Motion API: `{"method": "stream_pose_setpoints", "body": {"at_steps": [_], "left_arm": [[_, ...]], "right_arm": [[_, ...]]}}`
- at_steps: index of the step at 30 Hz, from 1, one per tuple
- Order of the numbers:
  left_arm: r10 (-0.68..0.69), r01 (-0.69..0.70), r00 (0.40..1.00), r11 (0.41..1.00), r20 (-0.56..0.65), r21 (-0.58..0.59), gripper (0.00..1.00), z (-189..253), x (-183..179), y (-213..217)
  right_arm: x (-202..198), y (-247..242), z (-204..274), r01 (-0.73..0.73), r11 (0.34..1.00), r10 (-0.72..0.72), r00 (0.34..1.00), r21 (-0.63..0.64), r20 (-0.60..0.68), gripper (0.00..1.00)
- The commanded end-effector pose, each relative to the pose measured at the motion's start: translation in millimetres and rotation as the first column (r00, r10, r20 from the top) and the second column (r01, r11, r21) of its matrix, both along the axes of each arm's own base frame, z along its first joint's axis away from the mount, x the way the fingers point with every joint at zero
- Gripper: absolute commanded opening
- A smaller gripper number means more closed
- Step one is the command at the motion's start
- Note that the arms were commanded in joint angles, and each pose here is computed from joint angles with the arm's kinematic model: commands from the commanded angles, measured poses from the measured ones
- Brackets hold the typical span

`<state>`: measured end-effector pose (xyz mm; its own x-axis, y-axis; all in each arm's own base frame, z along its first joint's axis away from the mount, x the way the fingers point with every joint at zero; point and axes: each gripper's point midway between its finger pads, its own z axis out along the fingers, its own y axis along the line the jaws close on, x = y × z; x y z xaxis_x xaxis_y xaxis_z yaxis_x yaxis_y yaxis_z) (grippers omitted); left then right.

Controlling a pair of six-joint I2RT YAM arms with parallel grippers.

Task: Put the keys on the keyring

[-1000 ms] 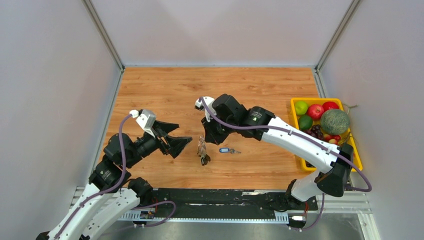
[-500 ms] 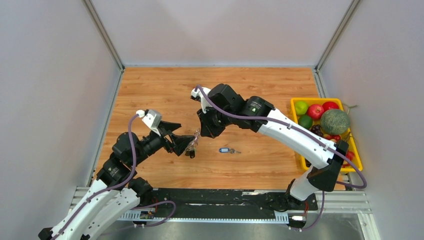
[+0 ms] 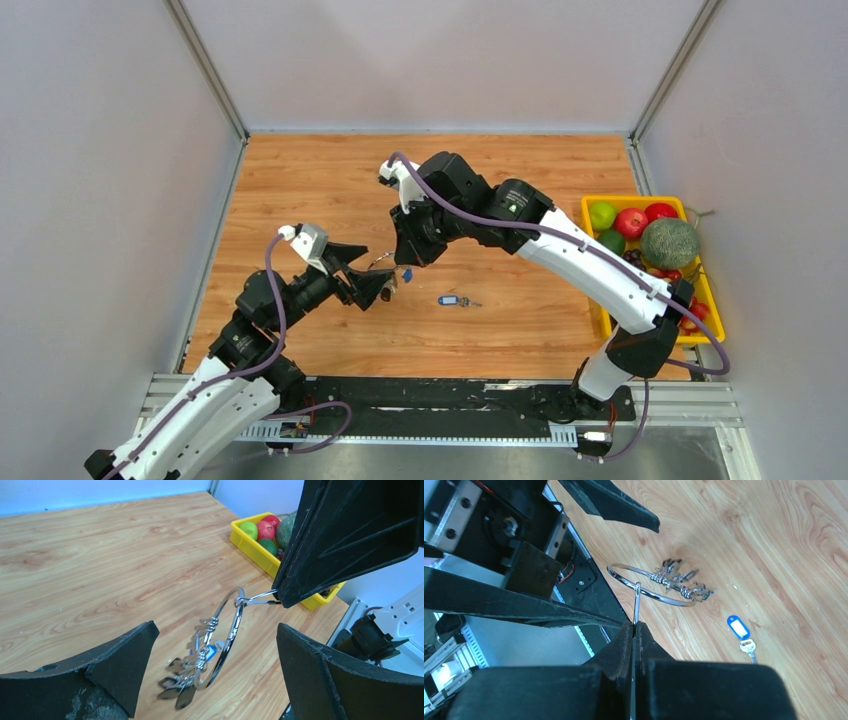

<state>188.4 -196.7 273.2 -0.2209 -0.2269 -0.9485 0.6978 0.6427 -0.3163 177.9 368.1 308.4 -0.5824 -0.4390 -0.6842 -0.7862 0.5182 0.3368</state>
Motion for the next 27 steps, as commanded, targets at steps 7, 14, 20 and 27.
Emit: {"method": "stream_pose_setpoints", "body": {"at_steps": [7, 14, 20, 27], "left_arm": [[0.006, 0.01, 0.987, 0.995, 0.163, -0.096, 0.98, 23, 6, -4], [-0.014, 0.032, 0.974, 0.996, 0.226, -0.079, 0.91, 22, 9, -10], [-0.043, 0.057, 0.972, 0.997, 0.232, -0.052, 0.84, 16, 13, -18], [-0.051, 0.066, 0.968, 0.997, 0.244, -0.051, 0.75, 17, 13, -20]], "right_arm": [[-3, 6, 25, -0.014, 0.998, 0.015, 1.0, 0.057, -0.018, 0.0], [-7, 8, 30, -0.033, 0.996, 0.036, 0.999, 0.078, -0.034, 0.0], [-7, 9, 36, -0.037, 0.994, 0.042, 0.998, 0.098, -0.044, 0.0], [-8, 12, 33, -0.044, 0.994, 0.049, 0.997, 0.097, -0.055, 0.0]]}}
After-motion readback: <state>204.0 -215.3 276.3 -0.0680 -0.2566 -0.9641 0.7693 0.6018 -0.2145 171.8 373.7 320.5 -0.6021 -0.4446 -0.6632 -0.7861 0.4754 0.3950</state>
